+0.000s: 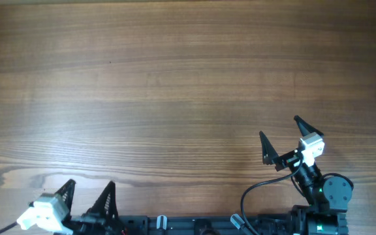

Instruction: Untangle cables

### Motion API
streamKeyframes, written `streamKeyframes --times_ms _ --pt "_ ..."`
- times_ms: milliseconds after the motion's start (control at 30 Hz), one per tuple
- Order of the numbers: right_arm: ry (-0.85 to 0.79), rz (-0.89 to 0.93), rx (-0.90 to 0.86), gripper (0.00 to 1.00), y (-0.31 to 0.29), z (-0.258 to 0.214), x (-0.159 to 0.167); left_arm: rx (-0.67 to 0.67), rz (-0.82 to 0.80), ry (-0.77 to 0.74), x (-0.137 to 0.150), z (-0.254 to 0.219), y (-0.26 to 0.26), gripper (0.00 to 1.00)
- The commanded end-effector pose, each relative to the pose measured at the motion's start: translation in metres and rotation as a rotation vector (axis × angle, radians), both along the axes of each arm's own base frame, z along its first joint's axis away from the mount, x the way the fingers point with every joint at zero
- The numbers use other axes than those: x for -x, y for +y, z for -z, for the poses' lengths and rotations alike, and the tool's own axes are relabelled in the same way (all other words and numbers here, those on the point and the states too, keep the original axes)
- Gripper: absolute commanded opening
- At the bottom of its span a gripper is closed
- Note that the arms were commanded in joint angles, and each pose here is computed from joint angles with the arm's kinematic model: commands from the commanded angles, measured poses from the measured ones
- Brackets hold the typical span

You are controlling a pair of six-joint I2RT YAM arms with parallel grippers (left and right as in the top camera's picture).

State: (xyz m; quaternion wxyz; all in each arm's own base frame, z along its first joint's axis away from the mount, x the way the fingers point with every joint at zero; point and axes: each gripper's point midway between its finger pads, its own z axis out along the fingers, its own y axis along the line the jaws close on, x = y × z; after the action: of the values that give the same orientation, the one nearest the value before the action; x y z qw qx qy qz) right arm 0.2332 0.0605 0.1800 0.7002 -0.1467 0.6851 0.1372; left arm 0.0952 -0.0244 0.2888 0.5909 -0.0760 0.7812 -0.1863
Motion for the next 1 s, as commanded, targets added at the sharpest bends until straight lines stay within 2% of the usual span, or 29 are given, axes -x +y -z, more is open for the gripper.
streamKeyframes --times_ms 0,233,367,500,600,767,967 --pt "-0.011 0.007 -0.008 1.0 -0.001 -0.003 0.0 -0.018 0.022 -0.012 -0.017 0.008 -0.006 1.0" --pt "-0.011 0.007 -0.008 1.0 -0.001 -0.003 0.0 0.017 0.151 -0.121 -0.067 0.018 -0.035 1.0" --pt "-0.011 0.006 -0.008 1.0 -0.001 -0.003 0.0 0.033 0.216 -0.26 -0.104 0.033 -0.052 1.0" --pt "-0.011 0.007 -0.008 1.0 -0.001 -0.003 0.0 0.043 0.237 -0.442 -0.122 0.04 -0.058 1.0" --pt "-0.011 0.007 -0.008 1.0 -0.001 -0.003 0.0 0.046 0.186 -0.53 -0.128 0.044 -0.05 1.0" --pt "-0.011 0.007 -0.008 0.99 -0.001 -0.003 0.0 0.044 0.028 -0.48 -0.139 0.055 -0.025 1.0" --pt "-0.011 0.007 -0.008 0.99 -0.001 -0.003 0.0 0.002 -0.035 -0.217 -0.148 0.119 -0.015 1.0"
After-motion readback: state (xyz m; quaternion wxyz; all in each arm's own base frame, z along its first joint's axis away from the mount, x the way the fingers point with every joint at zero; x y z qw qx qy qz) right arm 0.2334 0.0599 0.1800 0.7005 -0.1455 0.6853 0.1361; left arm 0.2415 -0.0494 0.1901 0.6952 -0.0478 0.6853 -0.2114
